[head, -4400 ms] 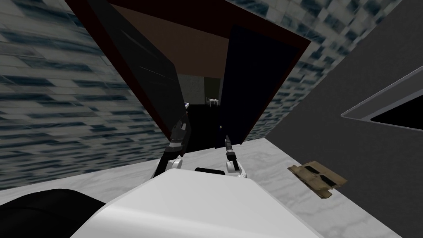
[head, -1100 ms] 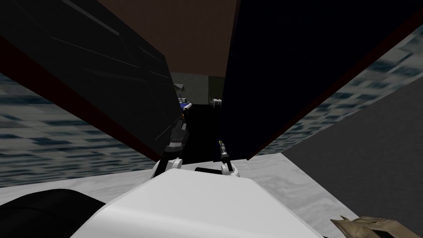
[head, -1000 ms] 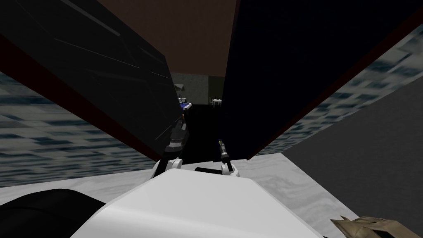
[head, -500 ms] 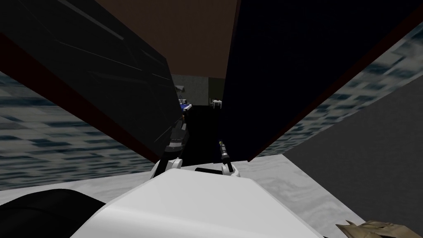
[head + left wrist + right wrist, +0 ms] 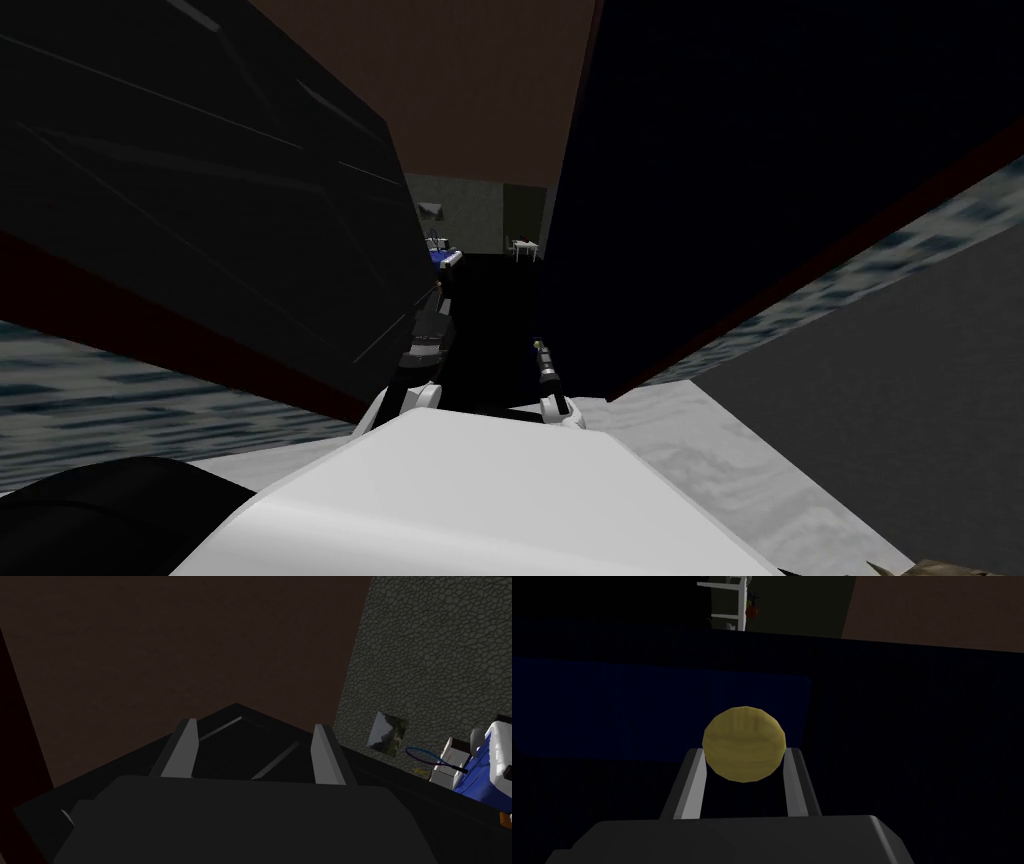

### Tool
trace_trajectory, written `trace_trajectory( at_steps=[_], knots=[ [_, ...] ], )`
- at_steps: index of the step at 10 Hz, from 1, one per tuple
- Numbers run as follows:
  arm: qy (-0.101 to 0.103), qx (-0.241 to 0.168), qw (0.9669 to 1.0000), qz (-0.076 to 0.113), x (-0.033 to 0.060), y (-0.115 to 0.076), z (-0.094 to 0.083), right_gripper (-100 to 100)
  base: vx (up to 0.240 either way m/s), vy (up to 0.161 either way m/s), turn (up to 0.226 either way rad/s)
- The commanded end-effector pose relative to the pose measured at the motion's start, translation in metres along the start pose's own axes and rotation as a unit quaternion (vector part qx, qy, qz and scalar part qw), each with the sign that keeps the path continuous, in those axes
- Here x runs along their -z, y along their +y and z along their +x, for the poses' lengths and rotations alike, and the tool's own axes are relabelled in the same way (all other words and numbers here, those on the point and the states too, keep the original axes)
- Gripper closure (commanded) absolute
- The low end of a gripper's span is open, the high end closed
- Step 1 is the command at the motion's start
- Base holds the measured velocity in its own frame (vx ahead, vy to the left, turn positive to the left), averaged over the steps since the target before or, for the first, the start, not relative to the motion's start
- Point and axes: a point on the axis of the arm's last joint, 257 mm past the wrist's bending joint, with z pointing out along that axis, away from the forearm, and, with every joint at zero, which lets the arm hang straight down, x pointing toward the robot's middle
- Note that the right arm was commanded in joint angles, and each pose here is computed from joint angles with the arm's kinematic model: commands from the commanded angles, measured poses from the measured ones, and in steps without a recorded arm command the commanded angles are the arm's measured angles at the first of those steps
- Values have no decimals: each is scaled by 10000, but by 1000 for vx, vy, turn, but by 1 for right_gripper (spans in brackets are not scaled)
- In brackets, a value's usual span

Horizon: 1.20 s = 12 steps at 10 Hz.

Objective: Push the door open

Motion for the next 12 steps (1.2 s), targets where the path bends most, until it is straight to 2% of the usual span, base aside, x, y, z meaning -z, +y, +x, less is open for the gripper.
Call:
trace_trajectory(
  at_steps=[1,2,3,7,10,12],
  knots=[
    [-198,71,9998,-23,25,12,-270,100,206,89,-95],
    [-285,87,9996,-23,28,12,-361,100,196,54,-112],
    [-242,108,9996,-13,4,5,-379,-100,-36,67,-65],
    [-269,49,9996,-35,7,19,-364,-100,-188,47,-33],
    [-279,-163,9995,-68,-2,44,-190,-100,-208,87,-47],
    [-307,-39,9995,-62,6,40,-332,-100,-10,27,7]
  ],
)
